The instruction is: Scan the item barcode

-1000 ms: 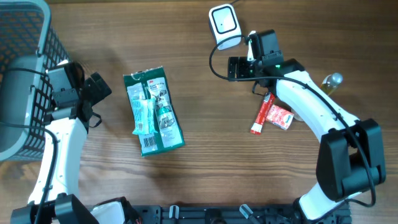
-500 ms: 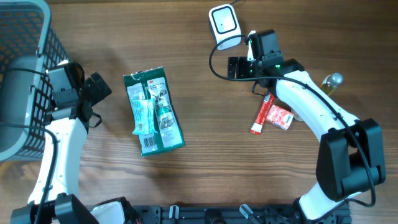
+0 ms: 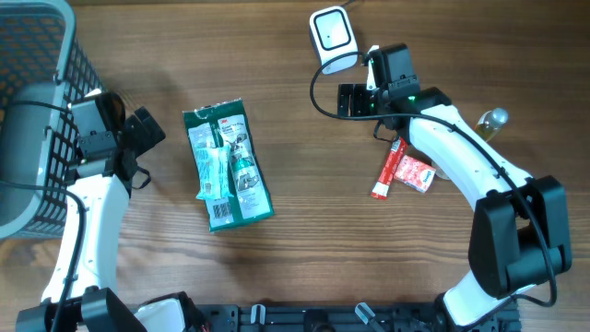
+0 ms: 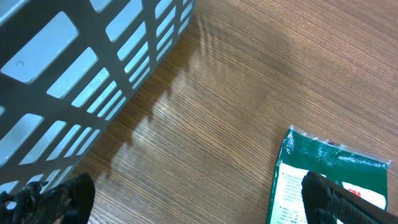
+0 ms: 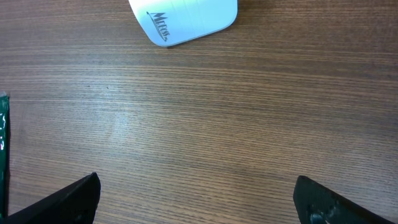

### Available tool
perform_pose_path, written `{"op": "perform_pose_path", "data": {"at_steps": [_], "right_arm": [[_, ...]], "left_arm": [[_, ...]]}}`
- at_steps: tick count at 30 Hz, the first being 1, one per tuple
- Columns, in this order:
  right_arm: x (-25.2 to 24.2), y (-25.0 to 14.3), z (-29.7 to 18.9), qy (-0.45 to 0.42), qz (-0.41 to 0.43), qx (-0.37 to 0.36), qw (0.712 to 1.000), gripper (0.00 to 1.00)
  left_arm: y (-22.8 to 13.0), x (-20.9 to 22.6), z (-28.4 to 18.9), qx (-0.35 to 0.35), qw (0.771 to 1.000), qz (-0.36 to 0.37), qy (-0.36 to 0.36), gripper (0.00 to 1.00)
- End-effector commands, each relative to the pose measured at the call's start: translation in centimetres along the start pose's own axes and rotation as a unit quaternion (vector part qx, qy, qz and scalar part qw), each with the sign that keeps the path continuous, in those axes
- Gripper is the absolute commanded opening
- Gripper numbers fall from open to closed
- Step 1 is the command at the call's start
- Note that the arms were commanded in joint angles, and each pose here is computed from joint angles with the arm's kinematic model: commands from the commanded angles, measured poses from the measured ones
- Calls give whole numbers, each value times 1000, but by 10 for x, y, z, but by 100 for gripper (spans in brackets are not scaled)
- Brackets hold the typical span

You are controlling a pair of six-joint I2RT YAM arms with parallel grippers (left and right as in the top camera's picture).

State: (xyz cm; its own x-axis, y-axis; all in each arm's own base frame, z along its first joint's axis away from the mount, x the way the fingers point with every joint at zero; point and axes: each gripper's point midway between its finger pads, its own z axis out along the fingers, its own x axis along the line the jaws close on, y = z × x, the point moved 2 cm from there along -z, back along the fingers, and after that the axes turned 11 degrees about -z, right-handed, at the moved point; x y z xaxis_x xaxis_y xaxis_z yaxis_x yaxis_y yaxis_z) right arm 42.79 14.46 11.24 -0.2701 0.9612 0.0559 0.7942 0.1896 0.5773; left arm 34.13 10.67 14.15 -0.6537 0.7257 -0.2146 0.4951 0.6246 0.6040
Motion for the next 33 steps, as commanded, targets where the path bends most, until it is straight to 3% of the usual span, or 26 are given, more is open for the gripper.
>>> {"op": "perform_pose_path", "data": {"at_steps": [1,3,6,8,9,10,11,13,16,18,21,25,29,33], "right_arm": [[0,3,0,3,3,-3,1000,100],[2,25,-1,7,2,-52,999,100],[4,33,-2,16,13,-69,997,100],[35,26,-5,120,56,-45,990,100],[55,22,-11,187,72,-28,979,83],[75,18,-16,242,107,-4,964,46],[98,13,-21,278,115,16,953,32],[150,-2,-27,306,74,34,949,33],[222,-30,-28,285,-5,28,958,46],[268,-50,-21,245,-57,-7,968,47],[303,-72,-8,220,-92,-34,970,54],[313,-84,24,224,-90,-39,970,63],[301,-67,35,189,-54,-74,978,54],[301,-84,53,189,-12,-44,981,47]], "left_arm": [[6,-3,-4,-9,1000,4,-7,100],[6,-3,-4,-9,1000,4,-7,100],[6,-3,-4,-9,1000,4,-7,100],[6,-3,-4,-9,1000,4,-7,100],[6,-3,-4,-9,1000,4,-7,100],[6,-3,-4,-9,1000,4,-7,100],[6,-3,-4,-9,1000,4,-7,100],[6,-3,-4,-9,1000,4,-7,100],[6,-3,-4,-9,1000,4,-7,100],[6,-3,-4,-9,1000,4,-7,100],[6,-3,-4,-9,1000,4,-7,100],[6,-3,-4,-9,1000,4,-7,100],[6,-3,-4,-9,1000,4,-7,100],[6,-3,-4,-9,1000,4,-7,100]]}}
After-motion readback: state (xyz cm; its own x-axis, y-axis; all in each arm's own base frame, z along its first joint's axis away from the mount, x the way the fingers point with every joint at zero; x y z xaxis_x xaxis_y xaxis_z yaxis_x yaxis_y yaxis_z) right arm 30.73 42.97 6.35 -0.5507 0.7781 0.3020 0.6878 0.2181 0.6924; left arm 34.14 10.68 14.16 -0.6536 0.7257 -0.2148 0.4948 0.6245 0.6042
